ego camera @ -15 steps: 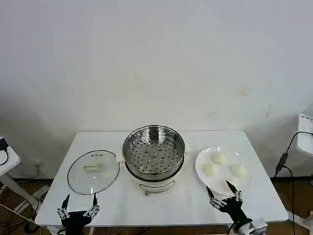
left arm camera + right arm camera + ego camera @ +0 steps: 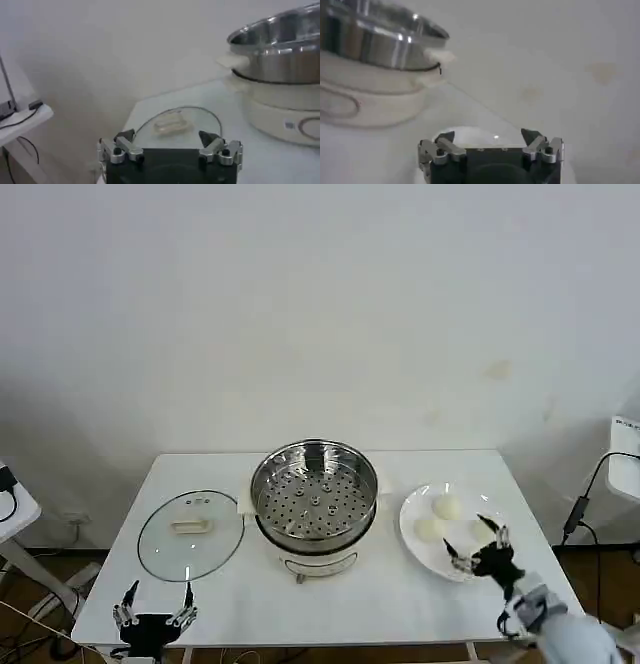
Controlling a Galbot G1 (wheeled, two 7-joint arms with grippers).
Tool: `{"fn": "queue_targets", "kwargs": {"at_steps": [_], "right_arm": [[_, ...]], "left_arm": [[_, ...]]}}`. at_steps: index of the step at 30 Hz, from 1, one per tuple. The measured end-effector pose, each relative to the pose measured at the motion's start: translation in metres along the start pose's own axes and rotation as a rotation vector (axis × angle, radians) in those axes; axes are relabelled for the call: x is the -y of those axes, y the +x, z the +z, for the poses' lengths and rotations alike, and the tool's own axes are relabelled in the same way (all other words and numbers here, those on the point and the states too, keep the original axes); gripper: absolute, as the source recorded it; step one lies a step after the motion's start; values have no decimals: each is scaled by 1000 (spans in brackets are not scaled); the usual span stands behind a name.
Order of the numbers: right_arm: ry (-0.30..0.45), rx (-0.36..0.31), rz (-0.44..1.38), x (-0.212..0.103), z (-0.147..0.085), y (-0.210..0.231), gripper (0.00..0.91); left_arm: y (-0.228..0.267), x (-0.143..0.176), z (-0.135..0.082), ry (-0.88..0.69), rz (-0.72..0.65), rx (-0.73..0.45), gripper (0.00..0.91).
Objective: Take steamed baozi put them in steamer then cover it.
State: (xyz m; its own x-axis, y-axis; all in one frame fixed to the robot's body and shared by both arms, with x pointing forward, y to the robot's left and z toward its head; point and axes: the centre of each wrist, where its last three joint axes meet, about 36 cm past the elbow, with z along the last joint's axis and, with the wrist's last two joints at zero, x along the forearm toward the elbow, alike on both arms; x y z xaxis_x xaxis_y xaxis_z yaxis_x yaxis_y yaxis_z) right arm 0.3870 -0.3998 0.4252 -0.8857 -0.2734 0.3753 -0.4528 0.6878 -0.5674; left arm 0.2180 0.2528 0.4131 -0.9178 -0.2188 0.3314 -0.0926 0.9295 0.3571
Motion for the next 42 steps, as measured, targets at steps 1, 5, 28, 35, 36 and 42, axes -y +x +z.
{"fn": "queue_targets", "kwargs": {"at_steps": [1,5,28,35,36,42], "right_arm": [[51,-15,-18,13,0,-5,907],[243,-74,-75,61,-5,-22,907],[755,-355,-556,178,-57,-162,907],[748,-400,-682,165,-62,-193,907],[743,-405,-695,163,-62,-197,907],[719,-432,-736,157,-66,-215,907]], "left_arm": [[0,-1,0,-7,0,1,907],[-1,-3,0,-27,-3,3,907],[-2,-19,-16,-76,-53,54,907],[-4,-20,-13,-88,-55,50,907],[-4,-20,-13,-90,-55,49,907],[-5,-19,-10,-95,-53,46,907]]}}
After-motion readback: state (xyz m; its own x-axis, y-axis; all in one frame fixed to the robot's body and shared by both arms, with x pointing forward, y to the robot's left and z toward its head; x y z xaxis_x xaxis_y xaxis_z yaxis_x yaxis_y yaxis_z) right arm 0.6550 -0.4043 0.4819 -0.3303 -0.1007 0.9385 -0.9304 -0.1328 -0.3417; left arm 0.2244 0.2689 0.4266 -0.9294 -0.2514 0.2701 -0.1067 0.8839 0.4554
